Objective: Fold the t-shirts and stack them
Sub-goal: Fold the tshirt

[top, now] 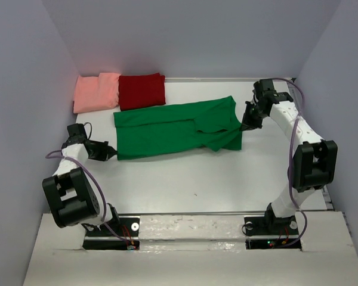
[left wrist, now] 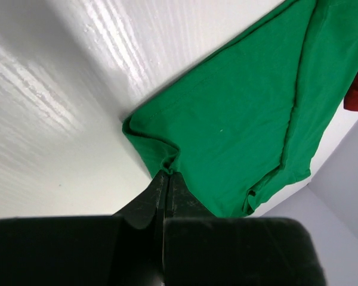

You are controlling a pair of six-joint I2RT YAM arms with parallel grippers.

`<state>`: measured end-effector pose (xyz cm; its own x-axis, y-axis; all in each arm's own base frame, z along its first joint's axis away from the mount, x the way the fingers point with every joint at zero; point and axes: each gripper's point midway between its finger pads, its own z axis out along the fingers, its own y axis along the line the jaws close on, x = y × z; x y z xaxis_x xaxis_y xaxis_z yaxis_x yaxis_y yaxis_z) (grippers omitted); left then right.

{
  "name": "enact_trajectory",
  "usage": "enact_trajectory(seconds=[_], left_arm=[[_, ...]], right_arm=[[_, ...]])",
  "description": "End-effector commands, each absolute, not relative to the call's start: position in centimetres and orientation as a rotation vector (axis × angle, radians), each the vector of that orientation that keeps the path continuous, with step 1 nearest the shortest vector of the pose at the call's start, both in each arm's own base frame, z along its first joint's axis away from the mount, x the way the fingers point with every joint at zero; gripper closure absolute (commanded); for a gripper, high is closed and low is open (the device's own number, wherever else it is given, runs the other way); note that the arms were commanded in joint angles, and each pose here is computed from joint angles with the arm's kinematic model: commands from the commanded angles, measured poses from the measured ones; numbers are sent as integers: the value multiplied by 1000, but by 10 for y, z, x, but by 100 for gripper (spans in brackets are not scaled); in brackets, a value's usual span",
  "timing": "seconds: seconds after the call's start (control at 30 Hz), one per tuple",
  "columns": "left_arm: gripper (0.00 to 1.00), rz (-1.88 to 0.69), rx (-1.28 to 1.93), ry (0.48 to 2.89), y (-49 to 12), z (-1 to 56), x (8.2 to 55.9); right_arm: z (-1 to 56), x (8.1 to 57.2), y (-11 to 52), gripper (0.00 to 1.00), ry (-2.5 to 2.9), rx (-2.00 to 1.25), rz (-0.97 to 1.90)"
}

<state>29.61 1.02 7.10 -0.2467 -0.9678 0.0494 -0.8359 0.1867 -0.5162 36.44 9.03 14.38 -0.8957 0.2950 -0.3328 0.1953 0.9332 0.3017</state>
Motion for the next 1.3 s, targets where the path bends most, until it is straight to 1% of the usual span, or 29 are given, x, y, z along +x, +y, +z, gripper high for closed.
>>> enact_trajectory(seconds=[0.0,0.4,0.67,1.03,1.27], left_arm=[[100,-702,-1641,2151,16,88,318],[100,-667,-1609,2143,30,101,344],[100,-687,-1590,2159,34,104,364],[100,-698,-1594,2169,38,96,377],[100,-702,-1566,2168,42,102,390]], right_arm=[[159,384,88,100,2660,331,370],[167,414,89,100,2620,336,357],[178,443,89,100,2595,298,341],[165,462,88,100,2610,304,312],[159,469,88,100,2617,306,300]])
